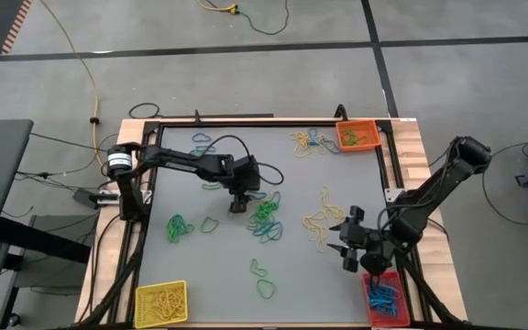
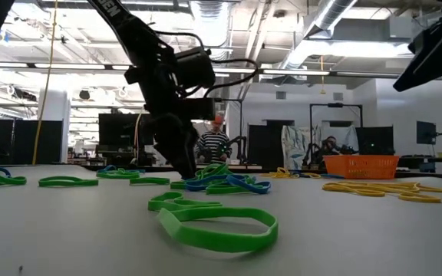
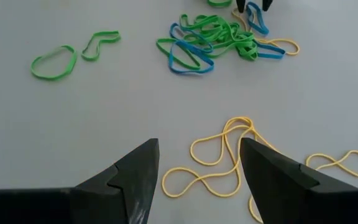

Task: Sort rubber bands into baskets
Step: Put the blue rubber band into the red bin

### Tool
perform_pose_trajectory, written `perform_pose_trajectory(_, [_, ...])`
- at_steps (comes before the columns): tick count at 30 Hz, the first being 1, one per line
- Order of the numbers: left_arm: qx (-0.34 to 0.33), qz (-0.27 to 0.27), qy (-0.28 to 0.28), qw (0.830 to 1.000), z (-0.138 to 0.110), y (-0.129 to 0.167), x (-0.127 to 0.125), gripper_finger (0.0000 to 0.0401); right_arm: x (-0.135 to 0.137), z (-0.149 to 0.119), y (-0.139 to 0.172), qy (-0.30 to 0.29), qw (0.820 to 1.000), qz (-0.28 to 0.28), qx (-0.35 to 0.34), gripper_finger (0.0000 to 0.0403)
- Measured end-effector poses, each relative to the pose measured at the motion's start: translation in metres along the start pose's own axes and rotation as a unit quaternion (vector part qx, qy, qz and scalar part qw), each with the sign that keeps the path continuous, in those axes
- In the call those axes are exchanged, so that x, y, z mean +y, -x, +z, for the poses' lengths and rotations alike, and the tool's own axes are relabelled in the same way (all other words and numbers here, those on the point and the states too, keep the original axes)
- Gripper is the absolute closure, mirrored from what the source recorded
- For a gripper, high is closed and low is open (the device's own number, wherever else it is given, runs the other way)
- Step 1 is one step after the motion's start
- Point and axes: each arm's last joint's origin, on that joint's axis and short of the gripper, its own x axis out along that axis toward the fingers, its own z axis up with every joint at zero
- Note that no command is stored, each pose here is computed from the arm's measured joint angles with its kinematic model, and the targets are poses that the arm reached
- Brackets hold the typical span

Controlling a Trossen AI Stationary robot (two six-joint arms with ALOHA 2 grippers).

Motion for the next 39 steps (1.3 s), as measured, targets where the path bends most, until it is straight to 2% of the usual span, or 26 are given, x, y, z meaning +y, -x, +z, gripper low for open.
perform_pose_trajectory(7, [0.011,-0.006,-0.008,1.0,-0.002,-0.012,0.001,0.0295,-0.001,0.002,-0.001,-0.007,1.0,-0.001,-0.003,0.0148])
perform_pose_trajectory(14, [-0.004,0.0,-0.009,1.0,0.001,-0.006,0.001,0.0391,-0.001,0.002,-0.001,-0.007,1.0,0.0,-0.003,0.0148])
perform_pose_trajectory(23, [0.001,-0.001,-0.007,1.0,0.011,0.008,0.001,0.0399,-0.004,0.002,0.001,0.01,1.0,-0.007,0.0,0.0148])
perform_pose_trajectory(28, [-0.01,-0.002,-0.014,1.0,0.021,0.014,-0.002,0.04,-0.01,0.005,0.005,0.01,0.999,-0.028,-0.022,0.0148])
perform_pose_trajectory(39, [-0.075,-0.024,-0.083,0.993,0.059,0.029,-0.034,0.04,-0.015,0.017,-0.005,0.041,0.997,-0.047,-0.041,0.0148])
